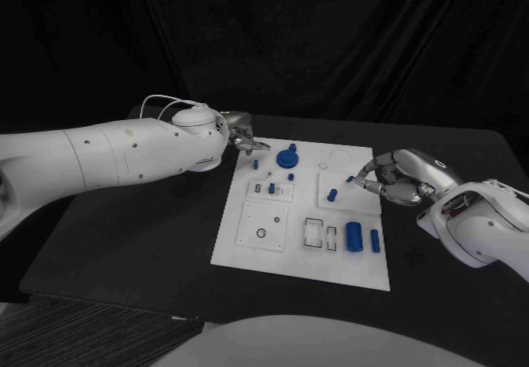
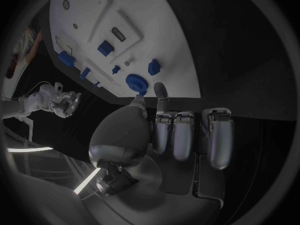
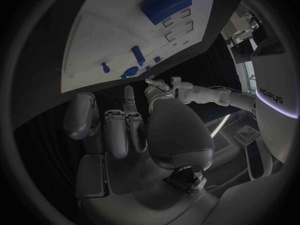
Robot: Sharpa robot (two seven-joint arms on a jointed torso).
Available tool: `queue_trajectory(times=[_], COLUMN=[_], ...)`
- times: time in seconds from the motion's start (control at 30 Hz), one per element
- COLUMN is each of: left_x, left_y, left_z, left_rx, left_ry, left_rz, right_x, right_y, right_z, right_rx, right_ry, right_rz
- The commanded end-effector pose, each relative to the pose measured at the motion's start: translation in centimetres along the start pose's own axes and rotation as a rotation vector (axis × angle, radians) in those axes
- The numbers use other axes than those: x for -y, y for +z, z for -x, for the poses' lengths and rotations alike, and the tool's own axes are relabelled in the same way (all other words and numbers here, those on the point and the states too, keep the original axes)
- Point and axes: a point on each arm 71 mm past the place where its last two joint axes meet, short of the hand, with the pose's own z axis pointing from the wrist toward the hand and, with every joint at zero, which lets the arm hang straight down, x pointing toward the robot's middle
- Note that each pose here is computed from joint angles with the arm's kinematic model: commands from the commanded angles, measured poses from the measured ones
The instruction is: Assemble the parts on the task board
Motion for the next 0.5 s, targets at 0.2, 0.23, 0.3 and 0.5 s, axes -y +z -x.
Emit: queue_trajectory(times=[0.2, 0.23, 0.3, 0.5], left_x=[0.01, 0.02, 0.04, 0.19], left_y=[0.20, 0.20, 0.21, 0.26], left_z=[-0.48, -0.51, -0.59, -1.02], left_rx=[-0.050, -0.052, -0.054, -0.068], left_ry=[0.025, 0.025, 0.026, 0.028], left_rz=[0.012, 0.012, 0.012, 0.011], right_x=[0.12, 0.12, 0.11, 0.10], right_y=[0.11, 0.13, 0.16, 0.25], right_z=[-0.18, -0.19, -0.21, -0.27], right_rx=[-0.012, -0.013, -0.014, -0.017], right_ry=[-0.002, -0.002, -0.003, -0.003], right_rz=[-0.014, -0.014, -0.015, -0.015])
